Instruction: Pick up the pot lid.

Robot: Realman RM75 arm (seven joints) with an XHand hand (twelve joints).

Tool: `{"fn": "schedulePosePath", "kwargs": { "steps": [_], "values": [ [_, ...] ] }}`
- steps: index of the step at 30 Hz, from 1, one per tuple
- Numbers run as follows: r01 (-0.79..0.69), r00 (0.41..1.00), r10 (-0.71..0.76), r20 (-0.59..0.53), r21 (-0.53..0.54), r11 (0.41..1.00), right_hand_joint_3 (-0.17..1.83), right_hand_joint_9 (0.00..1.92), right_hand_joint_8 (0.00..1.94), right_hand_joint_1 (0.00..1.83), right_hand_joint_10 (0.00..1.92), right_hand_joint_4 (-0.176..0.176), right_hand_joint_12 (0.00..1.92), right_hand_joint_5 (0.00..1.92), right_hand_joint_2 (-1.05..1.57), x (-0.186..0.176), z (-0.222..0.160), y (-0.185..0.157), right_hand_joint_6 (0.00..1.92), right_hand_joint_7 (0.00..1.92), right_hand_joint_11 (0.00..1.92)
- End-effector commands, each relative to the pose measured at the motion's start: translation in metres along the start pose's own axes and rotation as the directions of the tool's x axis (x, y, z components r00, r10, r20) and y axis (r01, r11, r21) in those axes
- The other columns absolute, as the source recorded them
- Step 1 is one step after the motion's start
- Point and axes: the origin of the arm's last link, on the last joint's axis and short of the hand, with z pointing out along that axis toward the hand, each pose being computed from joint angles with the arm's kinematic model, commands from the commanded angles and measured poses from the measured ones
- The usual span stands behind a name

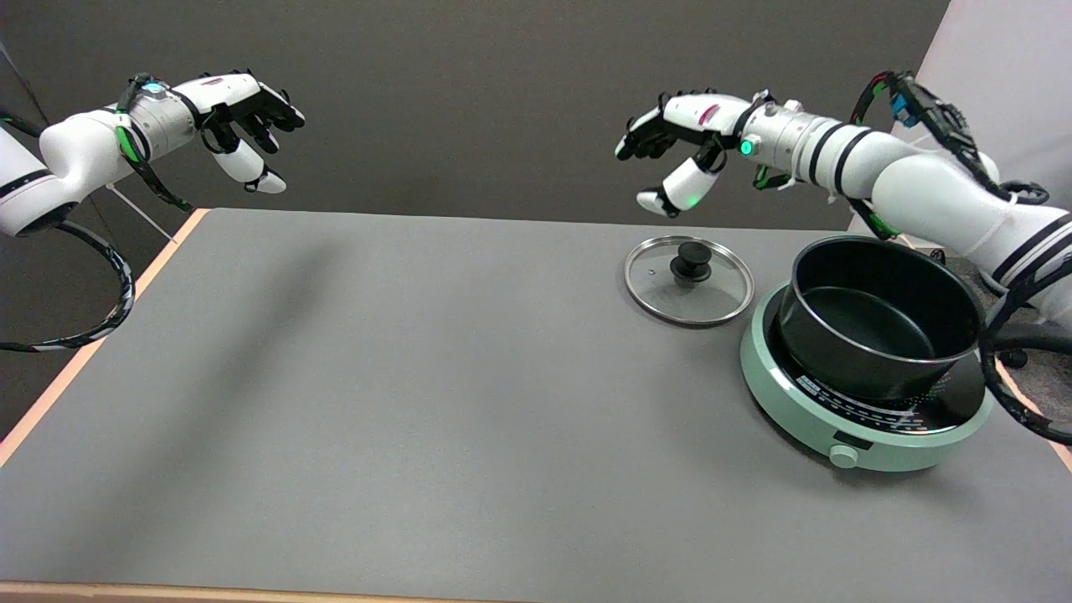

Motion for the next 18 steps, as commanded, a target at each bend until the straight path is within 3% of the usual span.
{"fn": "schedulePosePath", "kwargs": {
  "steps": [1, 18],
  "values": [
    [0.195, 0.980, -0.190, 0.062, -0.093, 0.976, 0.98, 0.58, 0.21, 0.91, 0.43, 0.062, 0.79, 0.56, 0.48, -0.039, 0.019, 0.016, 0.26, 0.63, 0.33],
    [0.201, 0.975, -0.175, 0.135, -0.218, 0.955, 1.01, 0.52, 0.21, 0.96, 0.41, 0.014, 0.65, 0.53, 0.47, -0.072, 0.022, 0.059, 0.24, 0.52, 0.26]
  ]
}}
